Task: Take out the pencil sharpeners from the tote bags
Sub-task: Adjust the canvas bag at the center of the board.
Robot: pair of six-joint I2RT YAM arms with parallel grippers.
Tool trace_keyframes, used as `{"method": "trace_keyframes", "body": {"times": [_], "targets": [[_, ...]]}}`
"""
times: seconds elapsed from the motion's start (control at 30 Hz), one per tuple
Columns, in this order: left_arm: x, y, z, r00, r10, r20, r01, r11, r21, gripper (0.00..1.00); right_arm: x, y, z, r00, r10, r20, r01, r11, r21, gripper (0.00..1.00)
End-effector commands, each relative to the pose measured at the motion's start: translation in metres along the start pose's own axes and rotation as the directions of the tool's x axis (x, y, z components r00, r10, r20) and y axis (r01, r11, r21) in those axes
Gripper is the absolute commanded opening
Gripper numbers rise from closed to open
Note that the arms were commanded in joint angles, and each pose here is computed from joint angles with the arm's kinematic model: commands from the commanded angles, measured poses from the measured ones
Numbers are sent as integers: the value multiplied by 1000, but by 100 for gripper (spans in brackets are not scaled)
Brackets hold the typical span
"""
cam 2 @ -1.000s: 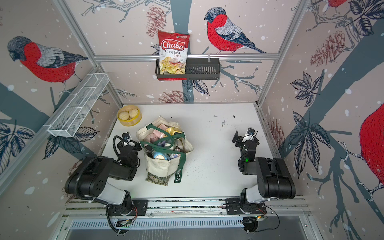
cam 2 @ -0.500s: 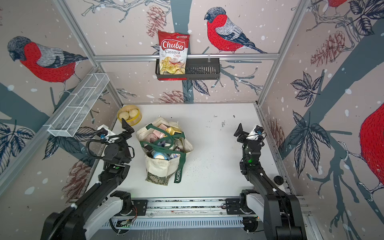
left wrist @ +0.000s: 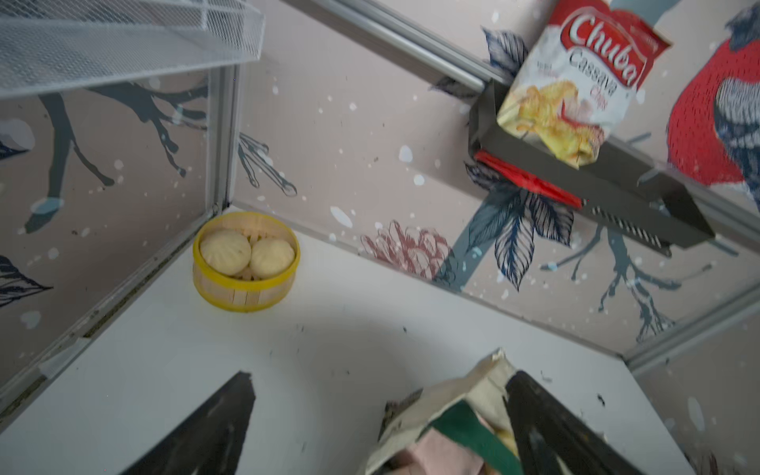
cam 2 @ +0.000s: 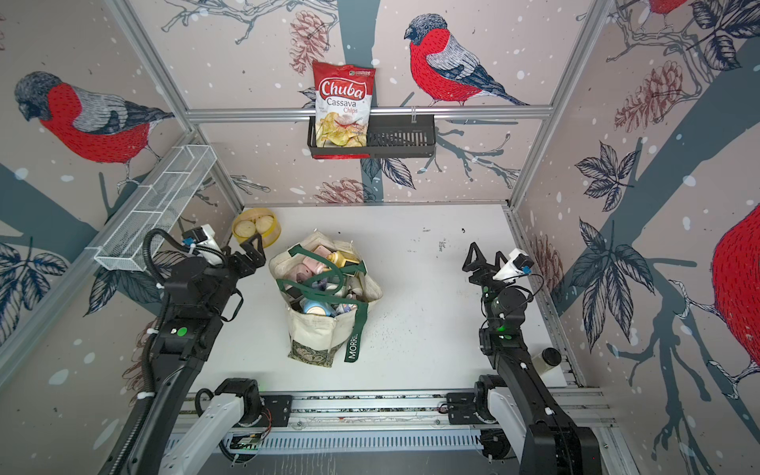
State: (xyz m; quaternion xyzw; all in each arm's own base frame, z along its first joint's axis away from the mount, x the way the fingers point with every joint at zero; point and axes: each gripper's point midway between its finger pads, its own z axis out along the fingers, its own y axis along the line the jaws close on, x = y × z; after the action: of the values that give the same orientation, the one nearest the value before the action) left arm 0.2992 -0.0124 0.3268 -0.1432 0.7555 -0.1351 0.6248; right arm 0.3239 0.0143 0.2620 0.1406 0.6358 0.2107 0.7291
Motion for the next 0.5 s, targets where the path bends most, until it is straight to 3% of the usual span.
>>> {"method": "trace_keyframes", "body": {"times": [0.0,0.17,0.3,0.47], "targets": [[41,-3,-13,984,73,-165,-64,996,60,96,1,19,-2,996,79,-38,-82,993,-88,95],[42,-12,-21,981,93,-170,-73,990,117,93,7,44,-3,986,114,-125,-134,976,-171,90],[40,-26,-25,973,109,-201,-72,981,183,87,29,75,-1,961,79,-265,-140,966,-219,78],[35,-46,-31,961,145,-234,-77,957,278,87,62,124,-6,916,17,-401,-147,944,-295,80]]}}
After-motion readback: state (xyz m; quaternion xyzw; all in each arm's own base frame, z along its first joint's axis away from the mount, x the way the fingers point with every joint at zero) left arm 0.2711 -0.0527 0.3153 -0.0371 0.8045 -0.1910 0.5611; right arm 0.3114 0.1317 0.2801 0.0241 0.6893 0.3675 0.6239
